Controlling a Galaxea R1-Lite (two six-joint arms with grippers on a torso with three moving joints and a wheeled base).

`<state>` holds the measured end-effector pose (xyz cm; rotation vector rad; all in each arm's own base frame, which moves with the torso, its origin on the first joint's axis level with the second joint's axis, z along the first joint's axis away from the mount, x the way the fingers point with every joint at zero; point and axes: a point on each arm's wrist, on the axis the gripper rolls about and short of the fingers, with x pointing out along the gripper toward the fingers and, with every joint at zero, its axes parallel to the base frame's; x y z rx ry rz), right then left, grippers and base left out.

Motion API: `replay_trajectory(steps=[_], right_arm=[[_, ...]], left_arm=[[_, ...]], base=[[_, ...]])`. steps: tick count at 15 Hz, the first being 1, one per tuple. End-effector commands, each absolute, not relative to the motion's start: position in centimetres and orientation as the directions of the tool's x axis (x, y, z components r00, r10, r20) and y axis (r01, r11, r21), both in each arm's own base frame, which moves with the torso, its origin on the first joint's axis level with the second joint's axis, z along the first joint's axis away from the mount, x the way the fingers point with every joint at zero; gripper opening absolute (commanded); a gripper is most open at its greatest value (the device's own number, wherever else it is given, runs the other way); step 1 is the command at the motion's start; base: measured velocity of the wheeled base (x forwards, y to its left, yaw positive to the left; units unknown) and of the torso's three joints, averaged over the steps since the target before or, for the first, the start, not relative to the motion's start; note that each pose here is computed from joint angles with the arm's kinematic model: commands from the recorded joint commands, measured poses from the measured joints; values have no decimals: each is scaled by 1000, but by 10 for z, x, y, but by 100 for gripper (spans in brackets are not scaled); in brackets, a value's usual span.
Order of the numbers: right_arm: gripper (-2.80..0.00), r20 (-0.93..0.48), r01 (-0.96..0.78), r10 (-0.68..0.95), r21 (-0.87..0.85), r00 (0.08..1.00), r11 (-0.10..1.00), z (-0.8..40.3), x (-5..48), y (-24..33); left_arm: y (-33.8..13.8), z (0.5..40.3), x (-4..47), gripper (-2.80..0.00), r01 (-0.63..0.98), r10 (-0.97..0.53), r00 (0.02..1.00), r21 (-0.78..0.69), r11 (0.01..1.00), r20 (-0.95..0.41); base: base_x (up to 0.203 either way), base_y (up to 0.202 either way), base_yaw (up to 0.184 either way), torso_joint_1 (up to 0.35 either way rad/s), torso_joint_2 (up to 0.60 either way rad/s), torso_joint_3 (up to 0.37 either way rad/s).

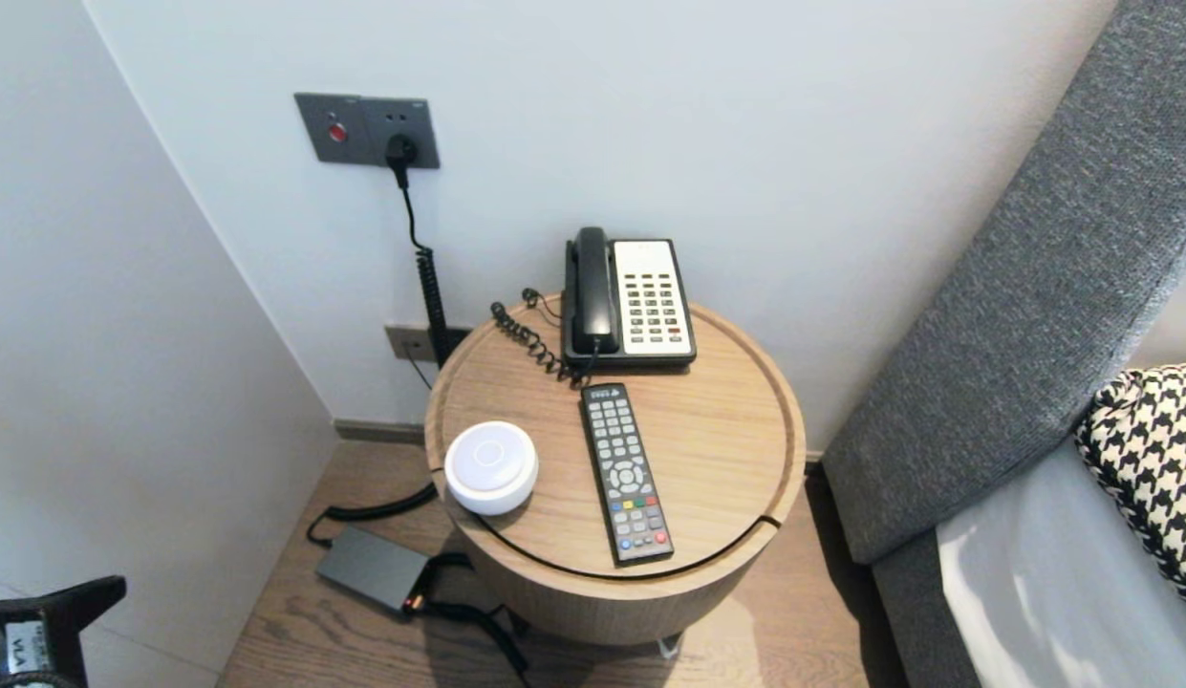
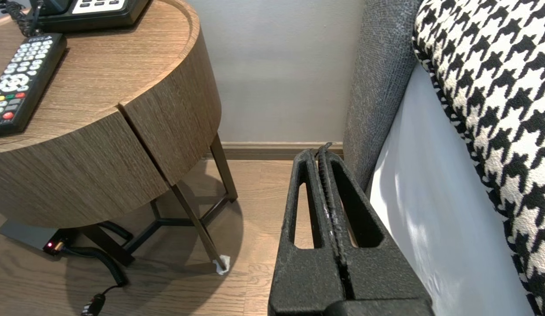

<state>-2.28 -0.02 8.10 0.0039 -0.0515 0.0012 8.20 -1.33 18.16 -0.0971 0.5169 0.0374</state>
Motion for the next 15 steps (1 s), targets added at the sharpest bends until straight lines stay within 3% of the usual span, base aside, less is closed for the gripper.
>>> replay_trajectory(steps=[1, 4, 9, 15], right_arm=[[-280, 26, -2, 2, 5, 1000, 1000, 74, -21, 0], [-280, 26, -2, 2, 3, 1000, 1000, 74, -21, 0], [-280, 26, -2, 2, 3, 1000, 1000, 74, -21, 0], [-280, 26, -2, 2, 5, 1000, 1000, 74, -21, 0]], left_arm=[[-4, 186, 46, -280, -62, 36, 923, -56, 997, -383], [2, 170, 16, -280, -81, 65, 924, -27, 996, -377], [2, 110, -3, -280, -99, 114, 929, 61, 993, -353], [2, 92, -11, -280, -102, 116, 952, 65, 993, -284]], base=[[0, 0, 0, 0, 0, 0], [0, 0, 0, 0, 0, 0], [0, 0, 0, 0, 0, 0], [0, 0, 0, 0, 0, 0]])
